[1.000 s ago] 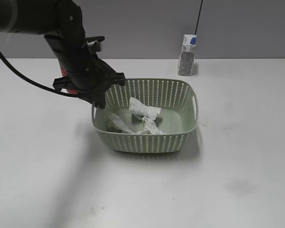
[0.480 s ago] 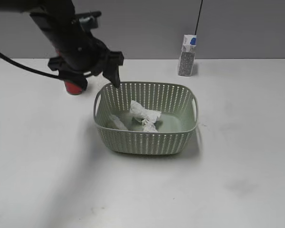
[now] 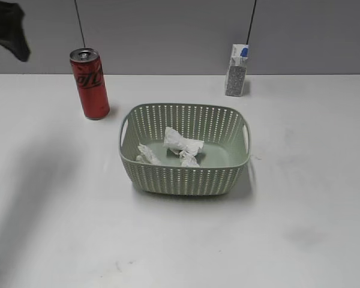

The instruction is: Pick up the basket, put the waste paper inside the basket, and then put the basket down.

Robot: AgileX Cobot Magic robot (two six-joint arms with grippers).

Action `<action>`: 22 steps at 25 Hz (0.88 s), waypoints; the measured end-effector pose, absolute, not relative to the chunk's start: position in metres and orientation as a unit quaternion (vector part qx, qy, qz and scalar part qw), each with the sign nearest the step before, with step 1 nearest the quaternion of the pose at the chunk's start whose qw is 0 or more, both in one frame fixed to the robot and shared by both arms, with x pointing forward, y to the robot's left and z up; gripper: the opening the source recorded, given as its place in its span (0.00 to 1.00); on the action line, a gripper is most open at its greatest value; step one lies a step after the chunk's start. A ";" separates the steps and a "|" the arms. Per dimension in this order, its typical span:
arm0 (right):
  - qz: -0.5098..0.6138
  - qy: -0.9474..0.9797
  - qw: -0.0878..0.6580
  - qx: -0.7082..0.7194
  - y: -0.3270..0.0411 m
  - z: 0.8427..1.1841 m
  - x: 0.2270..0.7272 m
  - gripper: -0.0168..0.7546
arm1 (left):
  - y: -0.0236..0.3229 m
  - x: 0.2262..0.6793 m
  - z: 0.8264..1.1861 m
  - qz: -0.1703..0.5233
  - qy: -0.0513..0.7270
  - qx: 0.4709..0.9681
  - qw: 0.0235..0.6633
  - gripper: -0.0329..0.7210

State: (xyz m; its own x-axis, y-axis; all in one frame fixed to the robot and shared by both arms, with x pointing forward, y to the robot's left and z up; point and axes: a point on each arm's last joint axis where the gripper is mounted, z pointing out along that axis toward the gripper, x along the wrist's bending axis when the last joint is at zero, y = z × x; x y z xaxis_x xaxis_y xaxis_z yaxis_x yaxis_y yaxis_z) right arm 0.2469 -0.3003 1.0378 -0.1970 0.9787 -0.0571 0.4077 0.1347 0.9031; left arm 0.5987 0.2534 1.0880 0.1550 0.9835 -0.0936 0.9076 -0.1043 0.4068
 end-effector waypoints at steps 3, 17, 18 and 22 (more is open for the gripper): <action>0.399 0.662 0.358 0.523 -0.300 1.038 0.247 0.79 | 0.295 0.582 1.105 0.130 0.669 0.705 0.196 0.91; 0.398 0.662 0.358 0.525 -0.301 1.037 0.247 0.79 | 0.310 0.385 1.107 0.235 0.670 0.638 0.299 0.80; 0.398 0.662 0.358 0.525 -0.301 1.037 0.247 0.79 | 0.308 0.371 1.099 0.240 0.667 0.637 0.303 0.80; 0.398 0.662 0.358 0.525 -0.301 1.037 0.247 0.79 | 0.299 0.322 1.074 0.269 0.652 0.631 0.323 0.79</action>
